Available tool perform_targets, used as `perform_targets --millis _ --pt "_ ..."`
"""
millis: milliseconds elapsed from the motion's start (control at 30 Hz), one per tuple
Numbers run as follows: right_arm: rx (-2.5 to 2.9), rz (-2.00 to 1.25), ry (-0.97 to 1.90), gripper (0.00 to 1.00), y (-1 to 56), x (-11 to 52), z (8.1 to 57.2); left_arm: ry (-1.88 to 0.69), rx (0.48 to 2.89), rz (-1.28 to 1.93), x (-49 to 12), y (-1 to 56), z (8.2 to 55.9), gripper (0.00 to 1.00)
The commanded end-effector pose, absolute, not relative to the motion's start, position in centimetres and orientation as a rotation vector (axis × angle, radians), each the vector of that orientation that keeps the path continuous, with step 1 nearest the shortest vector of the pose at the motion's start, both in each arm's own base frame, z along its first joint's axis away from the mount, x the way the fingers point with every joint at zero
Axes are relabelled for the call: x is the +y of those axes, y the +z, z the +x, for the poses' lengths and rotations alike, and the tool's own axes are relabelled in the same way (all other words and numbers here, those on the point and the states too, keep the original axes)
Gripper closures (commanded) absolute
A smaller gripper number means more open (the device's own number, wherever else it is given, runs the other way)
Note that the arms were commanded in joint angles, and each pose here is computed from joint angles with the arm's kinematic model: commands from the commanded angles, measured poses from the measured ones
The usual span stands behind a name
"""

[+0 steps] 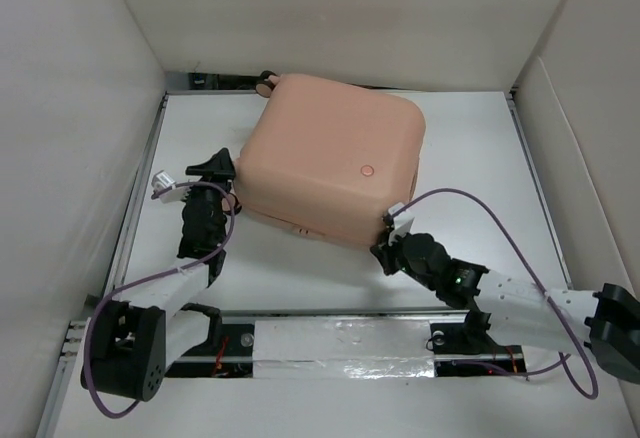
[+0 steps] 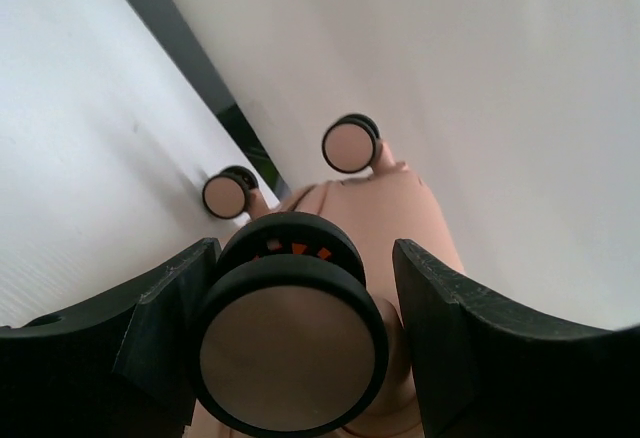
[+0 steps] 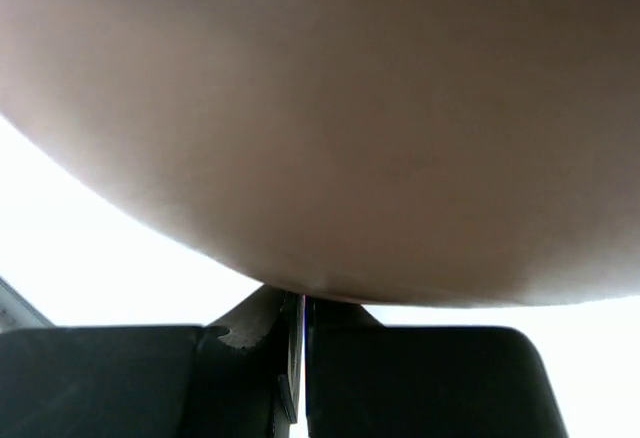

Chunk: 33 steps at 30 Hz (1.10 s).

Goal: Pack the luggage

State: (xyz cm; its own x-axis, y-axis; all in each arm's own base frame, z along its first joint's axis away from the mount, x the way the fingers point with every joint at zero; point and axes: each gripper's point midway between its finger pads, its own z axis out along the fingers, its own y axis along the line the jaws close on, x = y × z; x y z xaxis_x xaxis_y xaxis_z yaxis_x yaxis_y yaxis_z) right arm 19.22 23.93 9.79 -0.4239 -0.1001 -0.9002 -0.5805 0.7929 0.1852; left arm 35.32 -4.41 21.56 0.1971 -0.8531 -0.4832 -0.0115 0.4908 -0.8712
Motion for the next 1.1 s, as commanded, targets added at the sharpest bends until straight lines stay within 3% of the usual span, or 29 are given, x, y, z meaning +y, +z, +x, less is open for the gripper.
perform_targets --millis 0,167,433,600,733,933,1067 --pt "1.343 -0.752 1.157 1.00 27.6 33.2 13.9 -0.886 1.434 -0.563 -11.7 20.7 34.2 1.00" --pt "1.437 -0.800 1.131 1.00 28.6 29.9 13.6 -0.807 1.411 -0.594 -8.9 20.9 37.3 1.00" --pt "1.622 -0.883 1.091 1.00 24.6 28.1 12.4 -0.829 1.427 -0.626 -7.9 20.2 40.3 1.00" --pt "1.660 -0.785 1.116 1.00 24.1 27.9 12.8 -0.856 1.464 -0.619 -8.5 18.3 39.8 1.00" --pt "1.648 -0.657 1.268 1.00 23.9 31.7 13.1 -0.918 1.502 -0.617 -10.6 16.5 38.4 1.00" --pt "1.592 -0.552 1.162 1.00 24.8 35.8 17.2 -0.994 1.575 -0.601 -12.7 13.5 36.7 1.00" --pt "1.623 -0.408 0.959 1.00 26.1 30.0 23.2 -1.041 1.605 -0.563 -14.2 12.7 35.2 1.00"
